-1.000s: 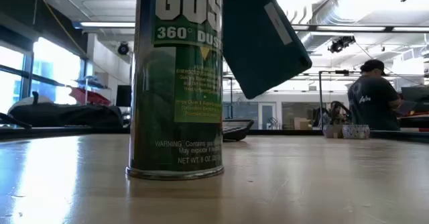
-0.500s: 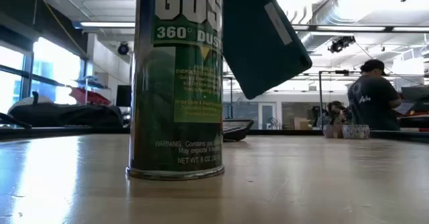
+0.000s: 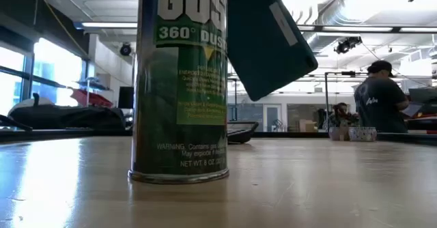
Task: Apply microfiber cloth
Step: Spray the cellphone using the white spray bottle
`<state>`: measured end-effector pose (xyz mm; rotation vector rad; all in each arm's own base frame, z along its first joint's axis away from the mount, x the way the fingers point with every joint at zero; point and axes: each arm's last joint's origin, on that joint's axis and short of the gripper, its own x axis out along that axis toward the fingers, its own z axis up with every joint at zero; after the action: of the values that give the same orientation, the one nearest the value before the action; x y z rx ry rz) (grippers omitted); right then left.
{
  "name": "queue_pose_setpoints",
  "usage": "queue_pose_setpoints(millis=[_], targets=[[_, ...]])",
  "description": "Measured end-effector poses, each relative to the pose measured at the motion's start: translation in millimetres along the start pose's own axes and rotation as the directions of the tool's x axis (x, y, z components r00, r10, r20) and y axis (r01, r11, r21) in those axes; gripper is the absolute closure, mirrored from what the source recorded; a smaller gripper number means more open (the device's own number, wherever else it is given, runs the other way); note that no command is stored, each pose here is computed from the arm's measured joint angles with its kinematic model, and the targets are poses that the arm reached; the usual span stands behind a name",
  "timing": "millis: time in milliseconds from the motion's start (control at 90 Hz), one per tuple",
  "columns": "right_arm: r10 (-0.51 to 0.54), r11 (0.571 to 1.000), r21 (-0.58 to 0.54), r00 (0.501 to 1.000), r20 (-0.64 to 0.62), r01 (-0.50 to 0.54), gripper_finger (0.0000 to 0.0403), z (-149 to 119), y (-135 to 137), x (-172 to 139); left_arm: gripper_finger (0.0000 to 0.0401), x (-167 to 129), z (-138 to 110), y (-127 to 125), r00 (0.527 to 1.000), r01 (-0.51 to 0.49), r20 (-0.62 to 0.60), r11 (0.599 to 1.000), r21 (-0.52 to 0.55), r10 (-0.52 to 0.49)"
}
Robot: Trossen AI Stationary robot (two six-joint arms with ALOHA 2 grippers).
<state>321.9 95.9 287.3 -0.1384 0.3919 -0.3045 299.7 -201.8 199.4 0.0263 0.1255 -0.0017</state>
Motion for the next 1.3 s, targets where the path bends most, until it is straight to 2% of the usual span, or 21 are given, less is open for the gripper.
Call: queue_pose_setpoints(millis=[167,322,478,656,867,1100,1300], targets=[[0.002,1.0,-0.005,1.0,0.029,-0.002,0.0402,3,0,0,0.0212,0,-1,0,1.0,-0.006,-0.011,1.0,-0.001,0.006],[0.001,1.0,-0.003,0.999,0.042,-0.001,0.0402,5,0,0,0.0213,0,-1,0,1.0,-0.008,-0.011,1.0,-0.003,0.008],[-0.051,0.999,0.008,0.998,0.047,0.051,0.0402,5,-1,0,0.0213,0,-1,1,0.999,-0.034,-0.014,0.999,-0.015,0.034],[-0.106,0.99,0.1,0.993,0.048,0.101,0.0402,5,-1,-2,0.0213,0,-1,1,0.999,-0.038,-0.014,0.999,-0.021,0.038],[-0.191,0.975,0.127,0.979,0.066,0.182,0.0402,4,9,-12,0.0214,0,-1,1,1.0,-0.017,-0.017,1.0,-0.018,0.017],[-0.21,0.968,0.158,0.975,0.076,0.196,0.0402,-2,25,-14,0.0215,0,-1,0,1.0,-0.004,-0.018,1.0,-0.01,0.004],[-0.317,0.943,0.132,0.945,0.076,0.305,0.0402,-19,48,-5,0.0215,-1,-2,0,0.999,0.003,-0.035,1.0,0.031,-0.002]])
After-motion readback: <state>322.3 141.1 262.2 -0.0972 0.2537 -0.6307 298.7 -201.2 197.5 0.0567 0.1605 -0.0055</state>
